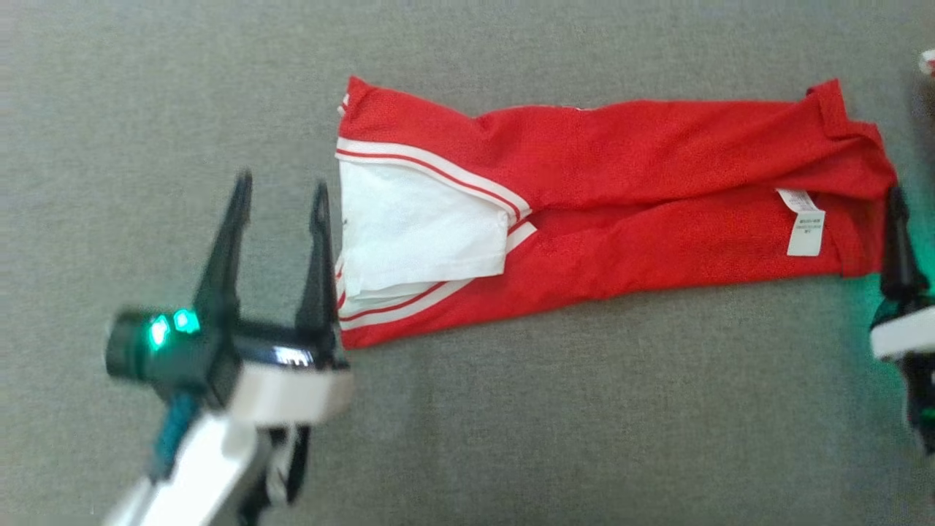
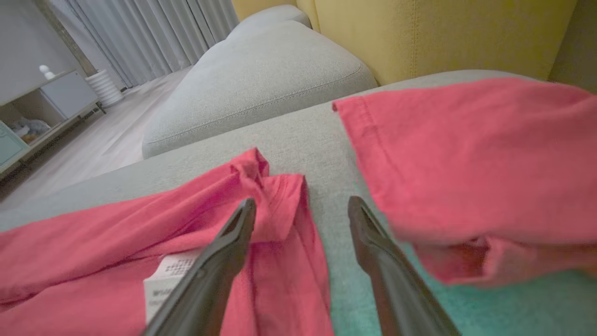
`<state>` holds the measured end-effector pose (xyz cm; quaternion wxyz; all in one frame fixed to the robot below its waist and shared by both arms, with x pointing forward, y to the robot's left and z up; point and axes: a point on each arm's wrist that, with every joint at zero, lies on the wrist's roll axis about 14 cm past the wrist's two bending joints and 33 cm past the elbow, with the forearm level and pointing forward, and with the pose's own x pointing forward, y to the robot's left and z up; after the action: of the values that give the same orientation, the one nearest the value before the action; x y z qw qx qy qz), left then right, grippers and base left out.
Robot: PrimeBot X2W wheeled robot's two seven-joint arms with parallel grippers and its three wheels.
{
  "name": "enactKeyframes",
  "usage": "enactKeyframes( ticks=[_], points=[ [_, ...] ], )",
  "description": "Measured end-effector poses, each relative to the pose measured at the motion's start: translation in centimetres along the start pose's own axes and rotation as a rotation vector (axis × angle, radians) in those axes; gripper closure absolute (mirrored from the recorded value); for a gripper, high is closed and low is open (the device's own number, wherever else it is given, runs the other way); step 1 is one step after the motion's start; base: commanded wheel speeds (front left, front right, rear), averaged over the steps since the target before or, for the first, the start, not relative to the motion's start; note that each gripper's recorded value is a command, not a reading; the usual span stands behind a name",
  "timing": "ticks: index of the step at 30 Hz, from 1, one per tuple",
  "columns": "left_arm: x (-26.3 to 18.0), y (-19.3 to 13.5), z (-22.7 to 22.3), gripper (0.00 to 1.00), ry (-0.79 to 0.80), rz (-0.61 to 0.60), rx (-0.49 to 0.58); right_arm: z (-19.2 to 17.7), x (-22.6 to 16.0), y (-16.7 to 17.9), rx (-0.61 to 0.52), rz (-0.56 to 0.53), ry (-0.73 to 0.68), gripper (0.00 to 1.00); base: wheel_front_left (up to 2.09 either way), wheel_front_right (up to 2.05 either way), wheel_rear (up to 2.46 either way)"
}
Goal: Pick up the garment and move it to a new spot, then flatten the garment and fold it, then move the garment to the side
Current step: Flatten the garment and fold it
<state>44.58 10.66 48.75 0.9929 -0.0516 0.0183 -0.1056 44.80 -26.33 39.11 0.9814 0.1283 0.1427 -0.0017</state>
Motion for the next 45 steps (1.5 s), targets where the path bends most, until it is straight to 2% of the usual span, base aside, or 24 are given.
enactKeyframes(
  ticks=[3, 10, 15, 18, 19, 20, 21, 27, 30, 36, 41, 45],
  points=[
    [-2.1, 0.1, -0.3, 0.0, -0.017, 0.07, -0.001, -0.6, -0.7, 0.6, 0.022, -0.011, -0.009, 0.0, 0.0, 0.0, 0.0],
    [-3.6, -0.6, 1.4, 0.0, -0.095, 0.094, -0.006, -0.5, 0.9, 0.9, 0.043, -0.051, 0.002, 0.0, 0.0, 0.0, 0.0],
    [-4.6, -0.2, 1.4, 0.0, -0.1, 0.115, -0.012, -2.4, 2.1, 0.2, 0.028, -0.098, 0.127, 0.0, 0.0, 0.0, 0.0],
    [-4.9, 0.4, 2.0, 0.0, -0.12, 0.13, -0.008, -4.1, 2.1, 1.1, 0.055, -0.094, 0.214, 0.0, 0.0, 0.0, 0.0],
    [-4.9, 0.4, 2.0, 0.0, -0.12, 0.13, -0.008, -4.1, 2.1, 1.1, 0.055, -0.094, 0.214, 0.05, 0.0, 0.0, 0.0],
    [-4.9, 0.5, 2.2, 0.0, -0.128, 0.131, -0.005, -4.2, 2.2, 1.3, 0.058, -0.089, 0.222, 0.58, 0.0, 0.0, 0.0],
    [-4.9, 0.7, 2.4, 0.0, -0.135, 0.134, -0.005, -4.1, 2.2, 1.5, 0.058, -0.083, 0.226, 1.0, 0.0, 0.0, 0.0],
    [-5.2, 1.0, 2.5, 0.0, -0.142, 0.133, -0.007, -3.8, 2.3, 5.6, 0.112, 0.016, 0.202, 1.0, 0.0, 0.0, 0.0],
    [-5.3, 0.9, 2.6, 0.0, -0.145, 0.126, -0.007, -2.4, 2.2, 6.4, 0.133, 0.045, 0.151, 1.0, 0.0, 0.0, 0.0],
    [-5.1, 0.5, 3.3, 0.0, -0.17, 0.1, -0.005, 1.1, 1.6, 5.2, 0.095, 0.042, 0.056, 1.0, 0.0, 0.0, 0.0],
    [-5.3, 0.0, 3.7, 0.0, -0.181, 0.08, -0.002, 6.4, 1.2, 3.5, 0.074, 0.028, -0.062, 1.0, 0.0, 0.0, 0.0],
    [-5.9, 0.3, 3.4, 0.0, -0.171, 0.091, -0.001, 9.4, 0.6, 5.2, 0.097, 0.086, -0.119, 1.0, 0.0, 0.0, 0.0]
  ],
)
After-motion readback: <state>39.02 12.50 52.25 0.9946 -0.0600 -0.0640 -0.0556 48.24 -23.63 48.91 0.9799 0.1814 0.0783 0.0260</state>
